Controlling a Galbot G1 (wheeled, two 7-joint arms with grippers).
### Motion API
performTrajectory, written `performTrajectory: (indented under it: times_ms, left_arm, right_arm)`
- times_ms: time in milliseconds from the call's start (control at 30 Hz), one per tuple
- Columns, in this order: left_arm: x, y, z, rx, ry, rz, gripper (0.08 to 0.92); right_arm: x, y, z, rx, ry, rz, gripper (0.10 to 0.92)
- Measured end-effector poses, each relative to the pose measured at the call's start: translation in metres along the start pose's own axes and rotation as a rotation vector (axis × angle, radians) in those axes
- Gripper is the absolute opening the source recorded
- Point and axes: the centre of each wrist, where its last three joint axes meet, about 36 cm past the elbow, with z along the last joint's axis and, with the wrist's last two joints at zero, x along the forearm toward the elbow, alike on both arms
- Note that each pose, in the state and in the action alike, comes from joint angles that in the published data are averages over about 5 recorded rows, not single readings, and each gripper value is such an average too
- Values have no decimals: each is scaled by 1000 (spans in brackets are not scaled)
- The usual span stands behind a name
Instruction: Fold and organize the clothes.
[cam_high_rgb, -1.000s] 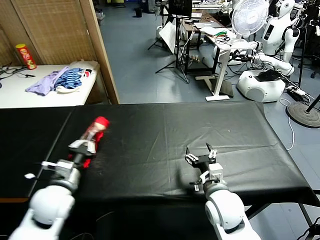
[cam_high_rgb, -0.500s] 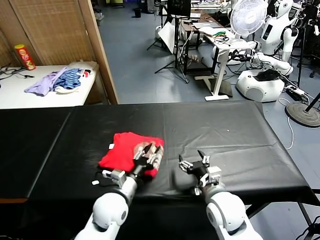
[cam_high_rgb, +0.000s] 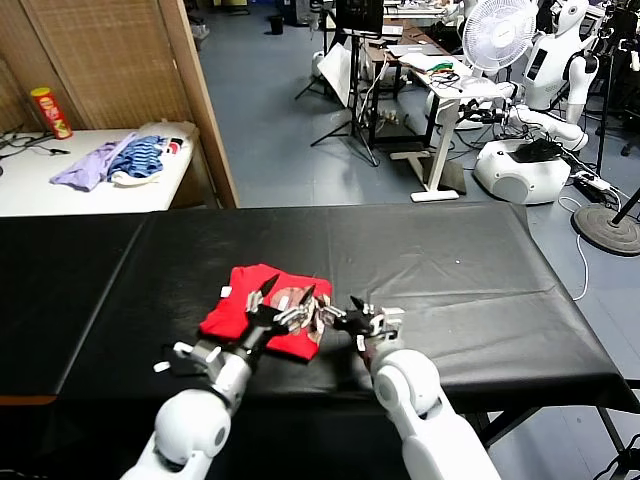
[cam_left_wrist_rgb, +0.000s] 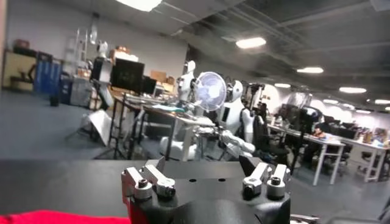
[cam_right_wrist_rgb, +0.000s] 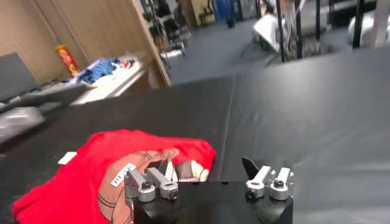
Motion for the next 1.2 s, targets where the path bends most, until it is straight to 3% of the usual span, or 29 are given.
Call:
performTrajectory:
  times_ms: [167, 333, 400, 467, 600, 767, 867, 967, 1200]
  left_arm:
    - [12, 15, -2, -10, 12, -26, 798]
    - [23, 28, 0, -29, 13, -67, 798]
    - [26, 34, 2, -47, 11, -93, 798]
    - [28, 41, 5, -75, 9, -127, 798]
    - [34, 54, 14, -116, 24, -189, 798]
    - [44, 69, 26, -137, 56, -252, 798]
    - [49, 74, 33, -132, 43, -277, 798]
    - [56, 76, 34, -137, 40, -296, 798]
    - [83, 67, 16, -142, 89, -336, 798]
  right_arm:
    - [-24, -2, 3, -56, 38, -22, 472]
    - [-38, -7, 5, 16, -3, -42, 211]
    - [-44, -11, 5, 93, -40, -45, 147]
    - [-49, -15, 5, 196, -81, -47, 135]
    - [-48, -26, 10, 426, -173, -56, 216]
    - [-29, -43, 23, 639, -280, -53, 493]
    - [-9, -56, 37, 701, -343, -44, 654]
    - [18, -67, 50, 697, -388, -15, 765]
    - [91, -73, 71, 537, -401, 113, 798]
